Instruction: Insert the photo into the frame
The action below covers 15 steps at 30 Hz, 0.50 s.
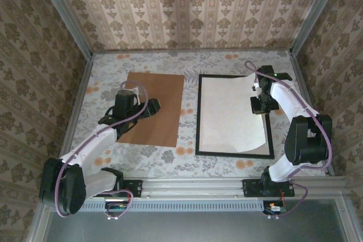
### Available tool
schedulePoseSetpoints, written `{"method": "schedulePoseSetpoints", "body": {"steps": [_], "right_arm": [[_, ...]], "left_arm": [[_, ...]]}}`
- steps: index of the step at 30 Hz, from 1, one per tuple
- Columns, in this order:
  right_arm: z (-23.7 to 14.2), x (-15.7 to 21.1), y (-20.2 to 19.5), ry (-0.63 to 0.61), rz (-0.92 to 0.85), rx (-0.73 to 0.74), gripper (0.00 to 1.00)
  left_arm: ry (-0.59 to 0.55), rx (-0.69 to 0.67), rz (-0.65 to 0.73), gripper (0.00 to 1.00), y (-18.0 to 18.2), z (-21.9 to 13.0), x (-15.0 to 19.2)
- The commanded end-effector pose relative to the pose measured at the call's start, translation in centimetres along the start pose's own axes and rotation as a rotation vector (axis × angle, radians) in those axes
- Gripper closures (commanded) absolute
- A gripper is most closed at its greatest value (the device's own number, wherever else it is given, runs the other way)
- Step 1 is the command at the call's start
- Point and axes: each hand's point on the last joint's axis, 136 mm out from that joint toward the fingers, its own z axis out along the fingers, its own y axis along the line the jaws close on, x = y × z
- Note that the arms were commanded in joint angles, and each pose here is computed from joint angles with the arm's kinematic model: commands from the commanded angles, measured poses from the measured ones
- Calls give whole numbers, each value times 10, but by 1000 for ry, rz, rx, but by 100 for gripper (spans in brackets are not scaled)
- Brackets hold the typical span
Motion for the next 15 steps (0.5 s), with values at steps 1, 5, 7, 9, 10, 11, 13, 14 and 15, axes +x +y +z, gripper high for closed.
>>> {"method": "schedulePoseSetpoints", "body": {"steps": [1, 5, 7, 9, 10, 11, 13, 14, 15], "right_arm": [[2, -3, -2, -8, 58, -8, 100], [6, -2, -1, -20, 109, -49, 100], [8, 0, -1, -24, 130, -70, 100], [10, 1, 3, -24, 141, -94, 100], [11, 1, 4, -25, 146, -103, 100], [12, 1, 5, -27, 149, -107, 100], [14, 2, 6, -27, 154, -115, 100], [15, 1, 7, -28, 157, -120, 100], [17, 1, 7, -26, 160, -126, 100]], "left_arm": [[-6, 20, 20, 28, -6, -1, -4], [-6, 20, 22, 28, -6, -1, -5], [-5, 21, 26, 28, -7, -1, -5], [-4, 19, 27, 28, -7, -1, -5], [-4, 20, 27, 28, -7, -1, -5], [-4, 20, 27, 28, -7, -1, -5], [-4, 22, 26, 28, -7, -1, -6], [-3, 22, 26, 28, -7, 0, -6], [-4, 24, 27, 28, -8, 0, -6]]}}
